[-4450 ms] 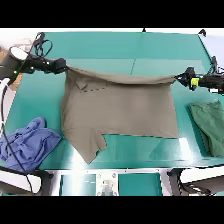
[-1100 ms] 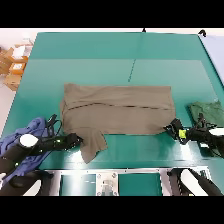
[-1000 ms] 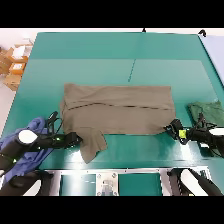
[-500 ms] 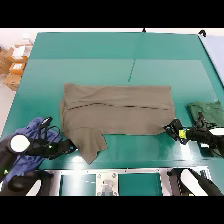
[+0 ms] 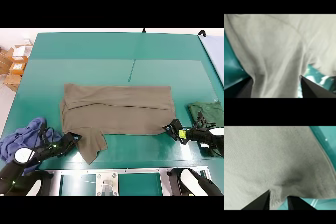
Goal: Fold the shirts.
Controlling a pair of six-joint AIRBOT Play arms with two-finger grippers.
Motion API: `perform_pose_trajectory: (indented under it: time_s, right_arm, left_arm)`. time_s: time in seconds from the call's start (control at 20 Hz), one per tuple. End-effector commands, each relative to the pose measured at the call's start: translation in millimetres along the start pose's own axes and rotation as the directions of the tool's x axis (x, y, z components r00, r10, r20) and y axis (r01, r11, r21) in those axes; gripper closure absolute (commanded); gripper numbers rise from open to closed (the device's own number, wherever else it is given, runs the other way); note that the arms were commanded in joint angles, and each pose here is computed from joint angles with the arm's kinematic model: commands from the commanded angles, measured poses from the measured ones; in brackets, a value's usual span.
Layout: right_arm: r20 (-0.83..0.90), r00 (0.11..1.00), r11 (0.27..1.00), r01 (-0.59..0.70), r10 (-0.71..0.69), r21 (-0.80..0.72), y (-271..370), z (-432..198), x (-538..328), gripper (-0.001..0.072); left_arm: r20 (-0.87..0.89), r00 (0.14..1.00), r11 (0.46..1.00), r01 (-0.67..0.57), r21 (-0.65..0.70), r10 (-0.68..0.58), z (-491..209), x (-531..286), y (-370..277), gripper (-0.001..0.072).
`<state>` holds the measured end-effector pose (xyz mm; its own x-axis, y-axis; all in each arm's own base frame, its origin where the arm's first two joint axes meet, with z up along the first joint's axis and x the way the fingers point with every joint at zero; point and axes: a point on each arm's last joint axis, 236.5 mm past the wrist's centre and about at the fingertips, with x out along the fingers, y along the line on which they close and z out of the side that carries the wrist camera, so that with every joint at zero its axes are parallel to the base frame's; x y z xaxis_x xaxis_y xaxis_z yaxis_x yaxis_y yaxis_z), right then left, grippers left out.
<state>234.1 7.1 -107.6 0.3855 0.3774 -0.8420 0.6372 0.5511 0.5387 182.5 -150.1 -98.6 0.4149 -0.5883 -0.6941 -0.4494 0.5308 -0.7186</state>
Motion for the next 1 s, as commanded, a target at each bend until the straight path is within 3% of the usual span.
perform_pose_trajectory:
  time_s: [0.0, 0.05, 0.1, 0.15, 0.2, 0.25, 0.3, 0.35, 0.4, 0.45, 0.5, 0.65, 0.95]
  right_arm:
    - [0.002, 1.000, 1.000, -0.001, 0.001, -0.002, 0, 1, 0, 0.0404]
    - [-0.001, 1.000, 1.000, 0.000, 0.000, -0.002, 0, 0, 0, 0.0309]
    - [-0.005, 1.000, 1.000, -0.001, 0.001, -0.002, 0, -1, 0, 0.0259]
    - [-0.013, 1.000, 1.000, -0.002, 0.002, -0.002, 1, -3, 0, 0.0258]
    - [-0.017, 1.000, 1.000, -0.002, 0.002, -0.001, 1, -4, 0, 0.0259]
    - [-0.017, 1.000, 1.000, -0.002, 0.002, -0.002, 1, -4, 0, 0.0260]
    - [-0.017, 1.000, 1.000, -0.002, 0.002, -0.001, 1, -4, 0, 0.0311]
    - [-0.018, 1.000, 1.000, -0.002, 0.002, -0.002, 1, -4, 0, 0.0427]
    - [-0.020, 1.000, 1.000, -0.002, 0.002, -0.002, 1, -5, 0, 0.0498]
    - [-0.021, 1.000, 1.000, -0.003, 0.003, -0.003, 1, -5, 0, 0.0635]
    - [-0.029, 1.000, 1.000, -0.006, 0.006, -0.007, 3, -6, -2, 0.0694]
    - [-0.060, 0.998, 0.998, -0.013, 0.009, -0.064, 14, -8, -15, 0.0695]
    - [-0.032, 0.999, 0.990, 0.039, -0.044, -0.135, 26, 3, -50, 0.0695]
  left_arm:
    - [0.042, 0.997, 0.992, 0.073, -0.102, -0.069, 3, 6, 2, 0.0109]
    - [0.042, 0.996, 0.993, 0.085, -0.087, -0.082, 2, 6, 0, 0.0112]
    - [0.043, 0.995, 0.993, 0.098, -0.064, -0.095, 3, 5, -4, 0.0357]
    - [0.047, 0.993, 0.993, 0.111, -0.038, -0.110, 4, 5, -7, 0.0596]
    - [0.050, 0.993, 0.994, 0.112, -0.019, -0.111, 5, 5, -8, 0.0676]
    - [0.051, 0.993, 0.994, 0.107, -0.004, -0.107, 5, 5, -7, 0.0676]
    - [0.055, 0.993, 0.994, 0.106, -0.003, -0.106, 6, 5, -7, 0.0676]
    - [0.065, 0.992, 0.994, 0.106, -0.002, -0.106, 8, 5, -7, 0.0677]
    - [0.074, 0.991, 0.993, 0.111, 0.027, -0.113, 11, 3, -11, 0.0677]
    - [0.082, 0.988, 0.990, 0.124, 0.068, -0.129, 15, 1, -20, 0.0677]
    - [0.090, 0.984, 0.983, 0.145, 0.109, -0.155, 21, -4, -36, 0.0677]
    - [0.051, 0.983, 0.943, 0.154, 0.294, -0.177, 24, -22, -80, 0.0678]
    - [0.125, 0.992, 0.860, -0.041, 0.509, -0.027, 52, -69, -116, 0.0678]
